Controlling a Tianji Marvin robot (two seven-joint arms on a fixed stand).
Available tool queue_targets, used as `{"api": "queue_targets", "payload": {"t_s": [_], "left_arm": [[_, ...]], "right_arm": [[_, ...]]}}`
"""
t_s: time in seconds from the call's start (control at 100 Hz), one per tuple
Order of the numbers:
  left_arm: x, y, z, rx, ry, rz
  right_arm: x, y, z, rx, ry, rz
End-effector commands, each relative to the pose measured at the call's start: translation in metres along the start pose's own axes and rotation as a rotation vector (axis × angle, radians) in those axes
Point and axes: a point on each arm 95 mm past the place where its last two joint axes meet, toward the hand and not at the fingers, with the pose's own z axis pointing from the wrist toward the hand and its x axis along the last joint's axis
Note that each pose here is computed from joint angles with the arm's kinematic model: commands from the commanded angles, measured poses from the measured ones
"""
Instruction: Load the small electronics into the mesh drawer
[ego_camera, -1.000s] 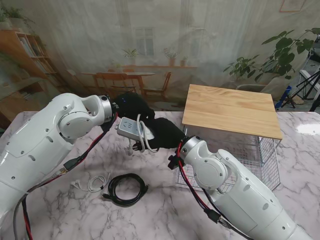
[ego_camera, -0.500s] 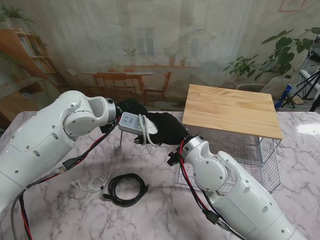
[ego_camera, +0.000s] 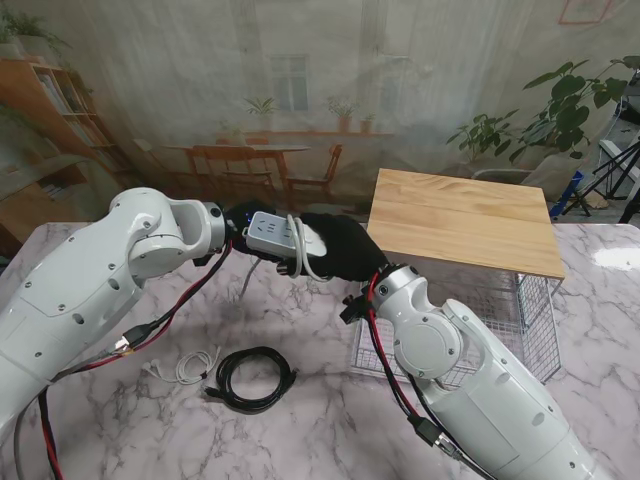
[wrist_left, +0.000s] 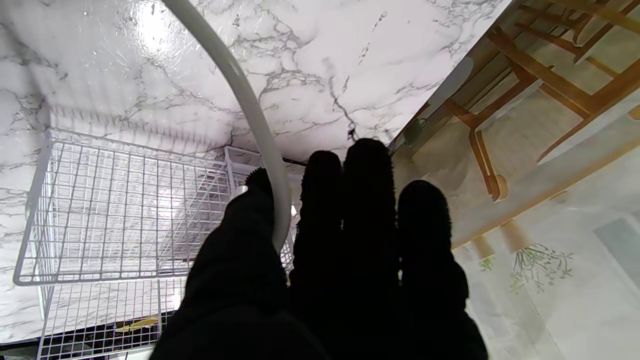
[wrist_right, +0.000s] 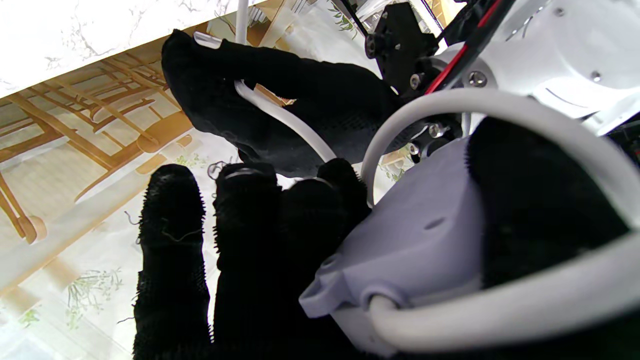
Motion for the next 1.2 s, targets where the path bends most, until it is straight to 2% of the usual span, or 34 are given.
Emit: {"api": "queue_targets", "payload": {"t_s": [0.0,0.39,0.61,0.83,1.06,1.19], "left_arm": [[-0.002,0.006,0.000,-0.023,0.000,-0.015],[-0.009,0.024,-0.005,0.001,-0.043,-0.053],[-0.006,0.027,-0.002,-0.039,-0.003,0.002],[-0.004,0.029,0.002,-0.044,0.004,0.008],[-0.008,0.032,-0.003,0.018,-0.072,-0.007],[-0.011,0.039,-0.004,0.024,-0.100,-0.037]], "right_arm": [[0.003,0.003,0.001,-0.023,0.008,0.000],[0.001,0.016,-0.003,-0.111,0.006,-0.013],[0.001,0.020,-0.003,-0.172,0.006,-0.003],[-0.001,0.024,-0.004,-0.198,-0.007,0.006],[-0.003,0.023,-0.005,-0.181,-0.016,-0.016],[-0.004,0.023,-0.005,-0.178,-0.020,-0.022]]}}
